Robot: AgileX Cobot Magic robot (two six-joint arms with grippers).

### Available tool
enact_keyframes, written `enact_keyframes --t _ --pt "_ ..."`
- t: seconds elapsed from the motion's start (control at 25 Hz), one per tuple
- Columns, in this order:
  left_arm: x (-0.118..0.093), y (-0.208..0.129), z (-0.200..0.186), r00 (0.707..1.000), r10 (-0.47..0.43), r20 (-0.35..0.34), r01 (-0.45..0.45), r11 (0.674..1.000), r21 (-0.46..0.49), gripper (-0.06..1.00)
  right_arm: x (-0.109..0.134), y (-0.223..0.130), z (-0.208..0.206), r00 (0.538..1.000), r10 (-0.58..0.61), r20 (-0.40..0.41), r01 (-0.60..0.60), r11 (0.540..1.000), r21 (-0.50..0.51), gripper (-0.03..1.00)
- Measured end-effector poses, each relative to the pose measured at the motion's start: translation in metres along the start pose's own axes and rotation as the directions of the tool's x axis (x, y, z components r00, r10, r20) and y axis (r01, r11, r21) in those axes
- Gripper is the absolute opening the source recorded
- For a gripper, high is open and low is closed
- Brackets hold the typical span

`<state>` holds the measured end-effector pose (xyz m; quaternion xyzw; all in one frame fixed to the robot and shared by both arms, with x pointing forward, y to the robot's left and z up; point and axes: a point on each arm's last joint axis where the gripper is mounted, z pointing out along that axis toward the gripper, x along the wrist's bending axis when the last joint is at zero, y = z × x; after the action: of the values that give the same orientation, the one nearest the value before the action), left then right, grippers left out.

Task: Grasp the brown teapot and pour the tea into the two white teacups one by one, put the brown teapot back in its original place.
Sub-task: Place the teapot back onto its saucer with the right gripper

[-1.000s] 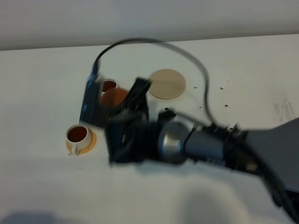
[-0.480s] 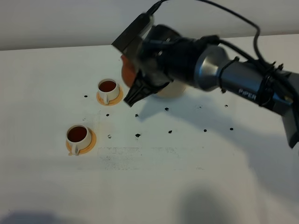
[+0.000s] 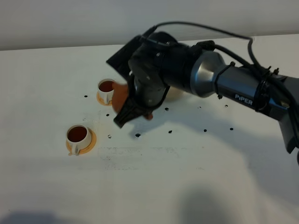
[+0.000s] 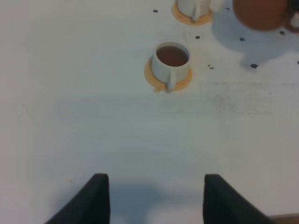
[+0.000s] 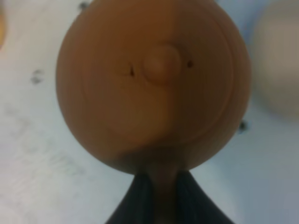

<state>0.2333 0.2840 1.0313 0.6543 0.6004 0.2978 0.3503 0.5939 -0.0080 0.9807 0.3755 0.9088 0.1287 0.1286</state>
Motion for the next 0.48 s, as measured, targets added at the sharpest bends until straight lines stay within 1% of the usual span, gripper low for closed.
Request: enact_keyframes --t 0.28,0.48 --pt "0.0 0.0 0.0 1.0 0.0 0.0 0.0 1.0 0.0 0.44 0.019 -0.013 0.025 0.998 0.014 -0.067 -0.017 0.999 -0.047 0.11" --pt "0.0 0.0 0.0 1.0 0.0 0.0 0.0 1.0 0.0 0.44 0.026 -0.021 0.044 0.997 0.014 -0.082 -0.021 0.996 -0.081 0.11"
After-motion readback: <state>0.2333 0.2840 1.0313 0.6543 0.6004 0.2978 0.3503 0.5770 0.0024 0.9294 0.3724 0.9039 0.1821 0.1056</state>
